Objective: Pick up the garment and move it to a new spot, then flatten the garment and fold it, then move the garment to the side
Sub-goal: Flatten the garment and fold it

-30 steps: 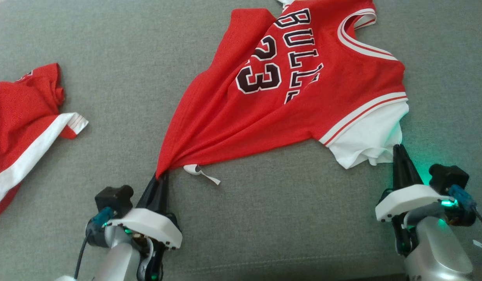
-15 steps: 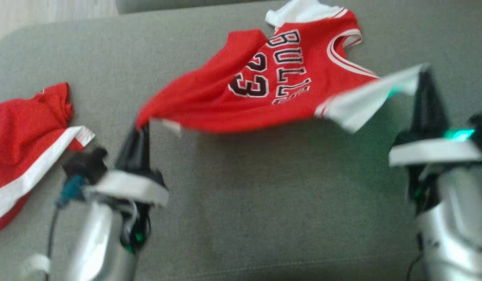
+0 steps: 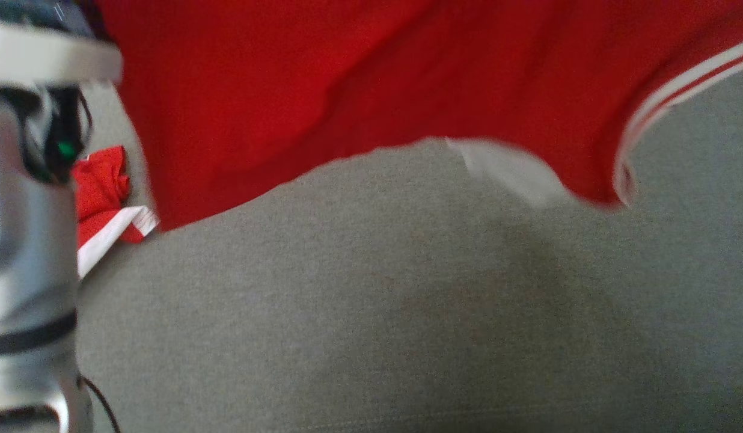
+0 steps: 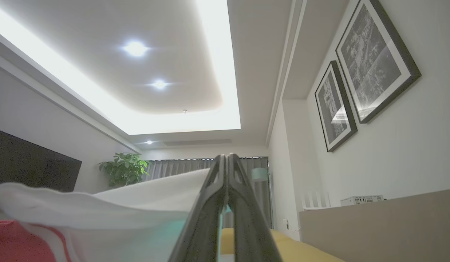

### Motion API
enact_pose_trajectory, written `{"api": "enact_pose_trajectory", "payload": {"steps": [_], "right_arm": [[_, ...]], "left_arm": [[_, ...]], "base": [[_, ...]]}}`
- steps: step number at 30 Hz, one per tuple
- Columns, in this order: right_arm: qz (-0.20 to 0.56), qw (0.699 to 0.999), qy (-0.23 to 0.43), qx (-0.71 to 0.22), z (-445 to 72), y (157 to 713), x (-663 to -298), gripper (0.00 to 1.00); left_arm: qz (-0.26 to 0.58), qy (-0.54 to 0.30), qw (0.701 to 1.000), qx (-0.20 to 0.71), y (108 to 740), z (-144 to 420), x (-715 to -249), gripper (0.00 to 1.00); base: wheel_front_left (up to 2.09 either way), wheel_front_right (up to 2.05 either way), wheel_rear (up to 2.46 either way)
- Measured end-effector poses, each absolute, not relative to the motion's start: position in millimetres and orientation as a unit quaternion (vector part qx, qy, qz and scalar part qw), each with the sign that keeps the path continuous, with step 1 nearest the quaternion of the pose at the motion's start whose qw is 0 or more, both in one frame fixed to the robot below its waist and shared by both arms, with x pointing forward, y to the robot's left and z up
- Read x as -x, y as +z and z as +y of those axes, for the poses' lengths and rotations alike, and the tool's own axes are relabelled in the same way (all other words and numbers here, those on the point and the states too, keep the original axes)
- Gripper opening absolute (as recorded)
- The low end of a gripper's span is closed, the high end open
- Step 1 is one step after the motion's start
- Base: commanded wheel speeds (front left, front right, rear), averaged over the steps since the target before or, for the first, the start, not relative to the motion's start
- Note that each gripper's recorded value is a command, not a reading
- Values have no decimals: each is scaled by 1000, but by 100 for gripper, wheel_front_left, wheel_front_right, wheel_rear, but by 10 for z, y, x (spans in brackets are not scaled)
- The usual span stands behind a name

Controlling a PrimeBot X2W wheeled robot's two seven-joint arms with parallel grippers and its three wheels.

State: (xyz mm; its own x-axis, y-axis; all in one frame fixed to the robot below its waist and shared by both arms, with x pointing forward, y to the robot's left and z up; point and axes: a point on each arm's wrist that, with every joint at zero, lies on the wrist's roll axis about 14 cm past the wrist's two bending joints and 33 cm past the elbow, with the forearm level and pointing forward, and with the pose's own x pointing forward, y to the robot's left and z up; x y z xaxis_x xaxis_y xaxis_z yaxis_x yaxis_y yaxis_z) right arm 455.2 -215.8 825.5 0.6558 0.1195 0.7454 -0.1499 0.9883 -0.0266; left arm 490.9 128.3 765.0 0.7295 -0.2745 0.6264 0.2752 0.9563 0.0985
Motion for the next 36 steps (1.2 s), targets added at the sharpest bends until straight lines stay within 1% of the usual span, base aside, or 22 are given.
{"api": "enact_pose_trajectory", "payload": {"steps": [2, 4, 7, 9, 11, 14, 15, 18, 21, 23, 25, 29, 33, 36], "right_arm": [[-400, 913, 79, -13, -2122, 8331, -4678, 0], [-379, 922, 81, -13, -2094, 8286, -4865, 0], [-328, 941, 77, -19, -2072, 7996, -5235, 0], [-295, 953, 71, -21, -2064, 7759, -5488, 0], [-271, 960, 63, -25, -2062, 7562, -5730, 0], [-281, 958, 38, -33, -2156, 7523, -5995, 0], [-281, 958, 38, -33, -2156, 7523, -5995, 0], [-310, 950, 15, -23, -2272, 7673, -6156, 0], [-317, 948, 3, -26, -2333, 7696, -6252, 0], [-295, 955, -1, -22, -2358, 7530, -6304, 0], [-262, 965, -2, -21, -2365, 7256, -6340, 0], [-162, 986, 2, -40, -2339, 6371, -6319, 0], [-57, 996, 5, -63, -2283, 5447, -5982, 0], [2, 998, 7, -60, -2289, 4969, -5622, 0]], "left_arm": [[-324, -146, 935, -7, 7702, 1288, -5023, 0], [-301, -144, 943, -10, 7636, 1292, -5172, 0], [-244, -145, 958, -29, 7290, 1261, -5446, 0], [-210, -139, 967, -25, 7018, 1274, -5633, 0], [-190, -134, 972, -33, 6804, 1261, -5806, 0], [-205, -114, 971, -35, 6757, 1286, -6048, 0], [-205, -114, 971, -35, 6757, 1286, -6048, 0], [-243, -105, 964, -34, 6934, 1292, -6255, 0], [-258, -95, 961, -13, 7018, 1285, -6397, 0], [-236, -95, 967, -2, 6857, 1252, -6469, 0], [-200, -96, 975, 8, 6558, 1220, -6502, 0], [-102, -81, 991, 31, 5671, 1225, -6393, 0], [16, -73, 996, 57, 4690, 1162, -5924, 0], [88, -64, 991, 75, 4155, 1113, -5471, 0]], "base": [[0, 0, 0], [0, 0, 0], [0, 0, 0], [0, 0, 0], [0, 0, 0], [0, 0, 0], [0, 0, 0], [0, 0, 0], [0, 0, 0], [0, 0, 0], [0, 0, 0], [0, 0, 0], [0, 0, 0], [0, 0, 0]]}}
